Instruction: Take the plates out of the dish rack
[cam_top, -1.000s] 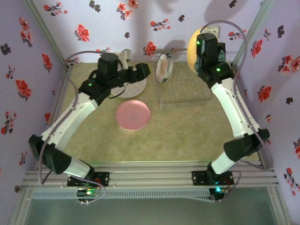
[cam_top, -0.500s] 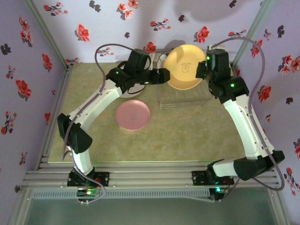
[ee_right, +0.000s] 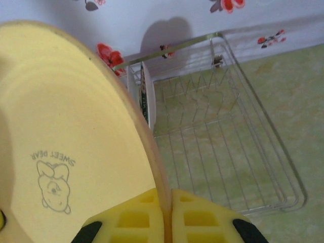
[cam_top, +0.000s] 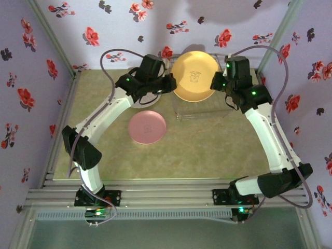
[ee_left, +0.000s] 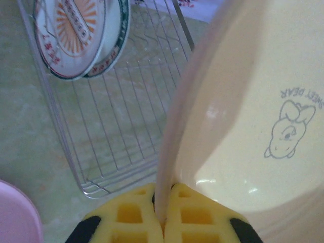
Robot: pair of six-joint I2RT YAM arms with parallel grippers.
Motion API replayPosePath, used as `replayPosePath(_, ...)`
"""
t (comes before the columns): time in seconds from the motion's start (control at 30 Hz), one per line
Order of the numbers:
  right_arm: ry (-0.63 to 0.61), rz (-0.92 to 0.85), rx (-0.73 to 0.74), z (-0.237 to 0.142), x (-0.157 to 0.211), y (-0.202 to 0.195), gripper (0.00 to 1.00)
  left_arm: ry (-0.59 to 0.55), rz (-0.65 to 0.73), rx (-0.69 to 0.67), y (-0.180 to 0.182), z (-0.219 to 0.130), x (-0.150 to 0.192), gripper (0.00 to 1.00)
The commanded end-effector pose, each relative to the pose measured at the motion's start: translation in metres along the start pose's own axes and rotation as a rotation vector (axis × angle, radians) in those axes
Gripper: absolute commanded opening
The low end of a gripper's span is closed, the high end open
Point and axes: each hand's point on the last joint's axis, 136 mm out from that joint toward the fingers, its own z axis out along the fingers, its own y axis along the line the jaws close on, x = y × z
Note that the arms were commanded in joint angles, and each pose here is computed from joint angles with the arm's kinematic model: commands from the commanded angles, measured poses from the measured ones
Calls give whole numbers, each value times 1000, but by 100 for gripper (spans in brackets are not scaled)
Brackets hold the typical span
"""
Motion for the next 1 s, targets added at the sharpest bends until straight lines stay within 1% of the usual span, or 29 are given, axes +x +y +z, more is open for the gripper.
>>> replayPosePath(0.0,-47,33,-127,-6,-14,26,0,25,48,-38,4,-7,11,0)
replayPosePath(0.13,-26,19,-200,-5,-10,39,0,16,38,-30,2,-13,10,0)
replayPosePath(0.17,-18,13,-222,-5,-10,43,7,8,36,-25,1,-15,9,0)
replayPosePath(0.2,-8,7,-244,-5,-8,47,30,-3,28,-20,1,-19,6,0)
replayPosePath(0.23,-1,3,-259,-5,-7,50,50,-13,15,-13,2,-22,5,0)
replayPosePath(0.27,5,2,-268,-5,-6,51,60,-23,1,-7,4,-26,3,0)
replayPosePath(0.33,11,-5,-283,-7,-4,54,73,-36,-23,6,8,-38,0,0)
replayPosePath(0.43,14,-36,-310,-12,-3,58,84,-24,-51,8,22,-51,3,0)
replayPosePath(0.53,27,-73,-354,-21,1,65,92,23,-95,-13,46,-62,18,0)
replayPosePath(0.63,52,-99,-384,-29,7,69,96,69,-133,-72,78,-73,41,0)
replayPosePath(0.8,118,-123,-444,-39,28,80,99,121,-223,-179,137,-83,90,0)
replayPosePath(0.9,177,-155,-479,-43,47,92,99,146,-280,-240,168,-80,121,0)
replayPosePath(0.97,214,-172,-502,-43,61,99,99,141,-325,-273,186,-76,134,0)
